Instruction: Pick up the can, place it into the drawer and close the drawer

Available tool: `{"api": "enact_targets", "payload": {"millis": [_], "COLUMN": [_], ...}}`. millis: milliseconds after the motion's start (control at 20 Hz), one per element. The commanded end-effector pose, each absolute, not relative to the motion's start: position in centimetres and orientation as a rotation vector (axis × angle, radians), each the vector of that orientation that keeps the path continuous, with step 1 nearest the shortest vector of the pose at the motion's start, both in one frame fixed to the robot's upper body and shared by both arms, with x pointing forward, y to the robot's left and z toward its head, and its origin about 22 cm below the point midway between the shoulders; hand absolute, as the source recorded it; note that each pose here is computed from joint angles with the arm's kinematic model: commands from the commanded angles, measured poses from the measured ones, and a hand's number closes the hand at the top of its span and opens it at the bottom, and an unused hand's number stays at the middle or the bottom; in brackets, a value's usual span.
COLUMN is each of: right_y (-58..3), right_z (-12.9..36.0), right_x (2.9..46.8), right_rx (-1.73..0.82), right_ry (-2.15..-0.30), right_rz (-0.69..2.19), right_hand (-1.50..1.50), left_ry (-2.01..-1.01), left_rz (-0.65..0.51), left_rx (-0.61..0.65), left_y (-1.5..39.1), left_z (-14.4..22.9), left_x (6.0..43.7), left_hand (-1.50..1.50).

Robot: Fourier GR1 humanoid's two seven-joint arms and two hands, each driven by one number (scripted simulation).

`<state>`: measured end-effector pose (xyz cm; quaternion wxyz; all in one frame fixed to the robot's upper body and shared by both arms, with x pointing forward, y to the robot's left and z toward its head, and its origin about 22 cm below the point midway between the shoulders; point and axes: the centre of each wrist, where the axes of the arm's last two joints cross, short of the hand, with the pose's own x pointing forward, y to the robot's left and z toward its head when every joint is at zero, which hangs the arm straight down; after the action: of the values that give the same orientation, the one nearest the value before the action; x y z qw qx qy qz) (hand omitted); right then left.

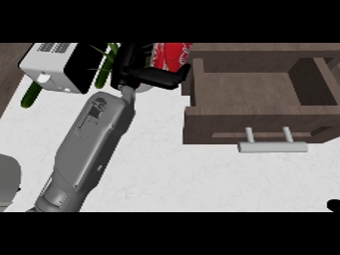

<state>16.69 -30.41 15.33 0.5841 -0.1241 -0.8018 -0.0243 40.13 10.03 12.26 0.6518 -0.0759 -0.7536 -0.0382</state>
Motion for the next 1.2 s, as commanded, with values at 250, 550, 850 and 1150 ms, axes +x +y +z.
{"api": "enact_targets", "payload": {"millis": [250, 550, 850, 1150], "right_y": [-31.1, -29.7, -29.5, -29.6], "right_z": [14.3, 15.7, 15.7, 15.4], "right_x": [15.4, 16.8, 17.1, 17.2], "right_rx": [-0.296, -0.286, -0.283, -0.234], "right_ry": [-1.875, -1.882, -1.902, -1.907], "right_rz": [-0.054, -0.042, -0.072, -0.05], "right_hand": [-1.5, -1.5, -1.5, -1.5], "left_ry": [-1.707, -1.716, -1.682, -1.679], "left_rz": [-0.16, -0.162, -0.209, -0.21], "left_rx": [-0.166, -0.106, -0.106, -0.026], "left_y": [5.7, 0.6, 0.1, -1.6], "left_z": [19.2, 25.3, 23.6, 25.8], "left_x": [41.1, 41.3, 42.3, 42.8], "left_hand": [1.5, 1.5, 1.5, 1.5]}}
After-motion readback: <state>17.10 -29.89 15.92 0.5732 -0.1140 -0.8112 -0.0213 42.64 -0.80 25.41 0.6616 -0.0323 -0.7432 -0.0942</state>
